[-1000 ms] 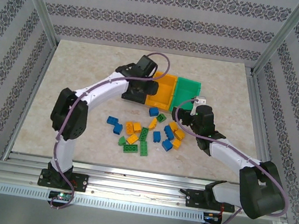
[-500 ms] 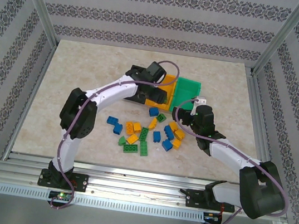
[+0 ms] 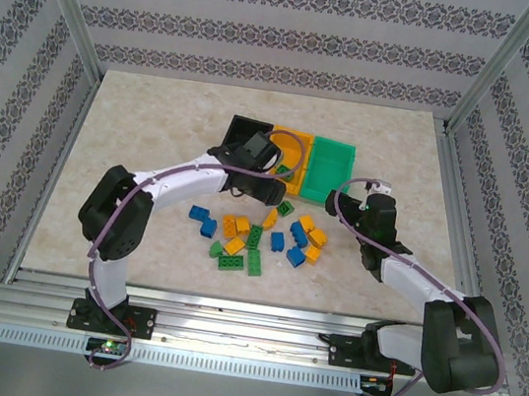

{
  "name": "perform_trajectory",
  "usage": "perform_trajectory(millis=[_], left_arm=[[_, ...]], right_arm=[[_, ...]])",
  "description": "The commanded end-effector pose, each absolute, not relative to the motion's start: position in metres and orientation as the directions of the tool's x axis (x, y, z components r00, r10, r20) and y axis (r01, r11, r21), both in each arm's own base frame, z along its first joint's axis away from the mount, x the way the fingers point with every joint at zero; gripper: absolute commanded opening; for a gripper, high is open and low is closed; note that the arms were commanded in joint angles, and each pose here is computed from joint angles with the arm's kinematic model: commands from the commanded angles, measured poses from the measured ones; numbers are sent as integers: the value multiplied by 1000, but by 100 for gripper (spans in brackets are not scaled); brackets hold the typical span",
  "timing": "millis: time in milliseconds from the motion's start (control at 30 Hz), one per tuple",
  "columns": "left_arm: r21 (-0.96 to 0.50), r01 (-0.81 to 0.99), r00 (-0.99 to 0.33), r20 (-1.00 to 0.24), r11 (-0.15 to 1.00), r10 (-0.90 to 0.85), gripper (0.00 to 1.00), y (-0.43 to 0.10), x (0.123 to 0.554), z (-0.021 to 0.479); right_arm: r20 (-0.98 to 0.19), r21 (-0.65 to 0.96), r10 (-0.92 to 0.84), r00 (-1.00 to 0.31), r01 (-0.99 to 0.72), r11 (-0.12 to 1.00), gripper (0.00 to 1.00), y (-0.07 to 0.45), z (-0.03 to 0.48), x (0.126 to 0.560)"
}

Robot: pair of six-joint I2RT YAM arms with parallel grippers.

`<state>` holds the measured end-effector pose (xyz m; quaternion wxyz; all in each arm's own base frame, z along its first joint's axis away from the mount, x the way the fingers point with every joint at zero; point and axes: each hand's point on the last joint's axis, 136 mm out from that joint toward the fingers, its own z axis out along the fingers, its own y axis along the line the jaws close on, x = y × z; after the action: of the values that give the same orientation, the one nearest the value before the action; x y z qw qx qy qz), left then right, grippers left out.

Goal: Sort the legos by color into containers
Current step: Pick up the lego from the center of the table.

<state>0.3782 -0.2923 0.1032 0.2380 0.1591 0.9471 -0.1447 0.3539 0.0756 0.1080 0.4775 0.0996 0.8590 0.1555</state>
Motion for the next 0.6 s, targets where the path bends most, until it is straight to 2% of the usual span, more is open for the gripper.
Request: perform_trajectory(millis=[0,133,433,567], left_arm=[[-233,345,-858,-472,909,205,76,-309,379,87],[-228,290,-884,-436,930,169,80,-310,384,76],[-194,87,-900,-436,977,-6,79,-306,396,61],[-222,9,-898,-430,975,-90,77,-308,402,58]], right_arm=[[-791,406,352,-501,1,914,98,80,117,355],[-791,406,352,-501,2,914,98,80,118,355],[-791,405,349,-503,-3,914,98,82,118,355],[-789,405,346,-507,-6,914,98,83,117,355]])
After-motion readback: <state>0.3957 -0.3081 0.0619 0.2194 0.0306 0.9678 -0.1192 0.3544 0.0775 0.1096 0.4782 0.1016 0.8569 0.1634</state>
